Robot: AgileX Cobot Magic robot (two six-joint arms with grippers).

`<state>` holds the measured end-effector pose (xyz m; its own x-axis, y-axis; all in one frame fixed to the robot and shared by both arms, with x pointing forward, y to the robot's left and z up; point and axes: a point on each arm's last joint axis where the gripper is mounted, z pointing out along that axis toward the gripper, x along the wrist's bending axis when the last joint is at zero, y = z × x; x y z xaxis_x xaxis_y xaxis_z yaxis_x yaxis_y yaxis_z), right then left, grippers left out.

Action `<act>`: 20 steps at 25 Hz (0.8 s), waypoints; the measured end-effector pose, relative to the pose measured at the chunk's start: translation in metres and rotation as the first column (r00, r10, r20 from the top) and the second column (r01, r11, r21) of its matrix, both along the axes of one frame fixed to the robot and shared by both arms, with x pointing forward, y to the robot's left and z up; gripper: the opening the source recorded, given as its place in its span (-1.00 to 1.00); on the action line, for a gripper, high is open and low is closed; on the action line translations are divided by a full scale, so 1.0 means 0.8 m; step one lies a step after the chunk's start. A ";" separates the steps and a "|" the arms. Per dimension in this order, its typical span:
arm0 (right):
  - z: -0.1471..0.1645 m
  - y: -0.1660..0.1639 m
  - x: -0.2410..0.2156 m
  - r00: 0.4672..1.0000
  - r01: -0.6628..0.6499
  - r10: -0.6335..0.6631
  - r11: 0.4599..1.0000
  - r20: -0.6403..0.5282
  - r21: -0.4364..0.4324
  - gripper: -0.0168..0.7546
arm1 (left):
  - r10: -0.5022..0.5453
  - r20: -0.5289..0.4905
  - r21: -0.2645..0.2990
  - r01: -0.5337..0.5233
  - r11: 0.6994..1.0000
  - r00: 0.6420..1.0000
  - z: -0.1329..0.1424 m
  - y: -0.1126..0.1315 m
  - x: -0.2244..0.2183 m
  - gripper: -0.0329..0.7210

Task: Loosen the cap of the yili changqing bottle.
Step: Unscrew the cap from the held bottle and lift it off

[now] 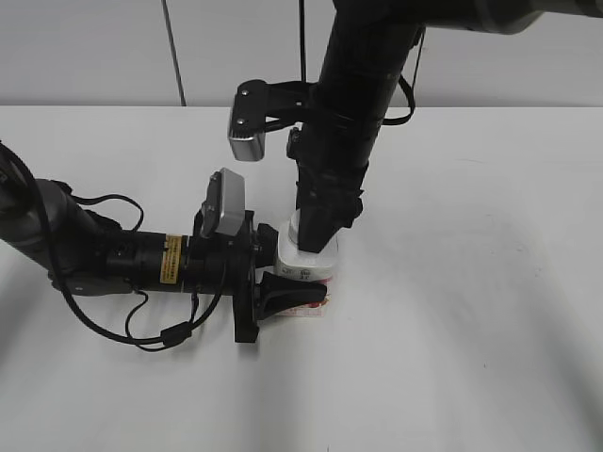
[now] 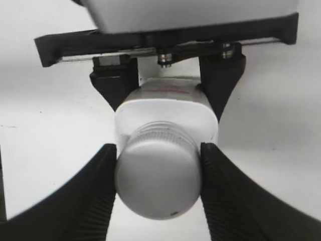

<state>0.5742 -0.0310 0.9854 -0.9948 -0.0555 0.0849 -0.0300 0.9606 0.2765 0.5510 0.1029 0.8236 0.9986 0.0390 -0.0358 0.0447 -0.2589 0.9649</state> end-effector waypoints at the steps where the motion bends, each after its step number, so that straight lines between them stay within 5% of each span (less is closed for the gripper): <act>1: 0.000 0.000 0.000 0.999 -0.045 0.045 0.999 0.014 0.002 0.07 | 0.000 0.000 0.000 0.000 1.000 1.000 0.000 0.000 0.000 0.06; 7: 0.001 0.000 0.001 0.979 -0.192 0.192 0.981 0.064 0.003 0.07 | 0.000 0.000 0.000 0.000 1.000 1.000 0.000 0.000 0.000 0.06; 20: 0.018 0.003 0.008 0.966 -0.229 0.227 0.973 0.126 -0.002 0.06 | 0.010 -0.006 -0.001 -0.010 1.000 1.000 -0.001 0.000 0.001 0.06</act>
<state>0.5807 -0.0289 1.0002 -0.9584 -0.2824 -0.0411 -0.2829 0.9208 0.2687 0.5519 0.1032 0.8230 0.9980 0.0486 -0.0415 0.0527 -0.2572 0.9649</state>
